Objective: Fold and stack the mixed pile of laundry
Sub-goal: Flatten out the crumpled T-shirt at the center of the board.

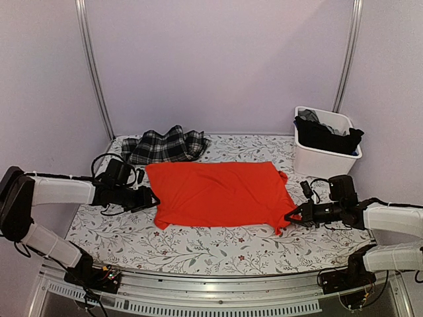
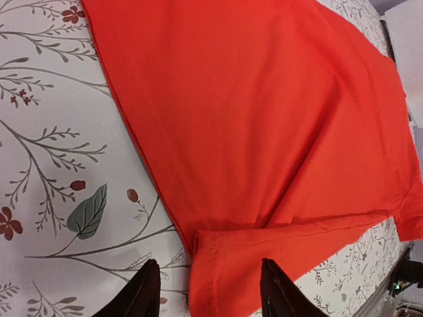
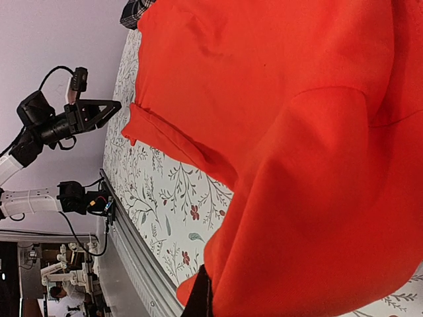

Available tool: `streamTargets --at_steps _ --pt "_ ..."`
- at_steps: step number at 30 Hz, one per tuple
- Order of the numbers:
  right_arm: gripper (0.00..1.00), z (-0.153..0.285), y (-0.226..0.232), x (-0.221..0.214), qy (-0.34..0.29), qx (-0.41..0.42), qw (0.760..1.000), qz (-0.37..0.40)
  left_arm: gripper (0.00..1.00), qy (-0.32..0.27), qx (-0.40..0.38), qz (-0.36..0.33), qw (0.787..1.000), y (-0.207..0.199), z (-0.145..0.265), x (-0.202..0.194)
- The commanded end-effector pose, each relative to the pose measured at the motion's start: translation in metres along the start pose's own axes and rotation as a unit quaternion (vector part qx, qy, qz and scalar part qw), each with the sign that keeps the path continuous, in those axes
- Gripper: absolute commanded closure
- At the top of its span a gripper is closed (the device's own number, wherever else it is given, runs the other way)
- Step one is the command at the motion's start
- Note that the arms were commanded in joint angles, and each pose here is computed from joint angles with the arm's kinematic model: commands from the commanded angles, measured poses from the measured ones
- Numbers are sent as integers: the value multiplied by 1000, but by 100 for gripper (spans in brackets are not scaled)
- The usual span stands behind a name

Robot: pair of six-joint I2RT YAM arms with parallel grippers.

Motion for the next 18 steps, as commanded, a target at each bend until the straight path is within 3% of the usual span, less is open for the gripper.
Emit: streamTargets --at_steps 1,13,18 --pt "100 0 7 7 -8 9 1000 19 50 -4 -12 -39 999 -12 -12 10" --pt "100 -1 6 7 -5 9 1000 20 63 35 -25 -52 998 -20 -37 2" --pt "100 0 8 7 -6 10 1000 23 94 26 -22 -51 998 -21 -29 2"
Point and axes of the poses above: each gripper's point midway between its finger pads, its own z axis back along the fingers, its own y axis along the line the jaws close on, x = y × z, the point moved 9 cm from there along z, back along the fingers, and after that the axes turned 4 degrees about -z, right-handed, at the moved point
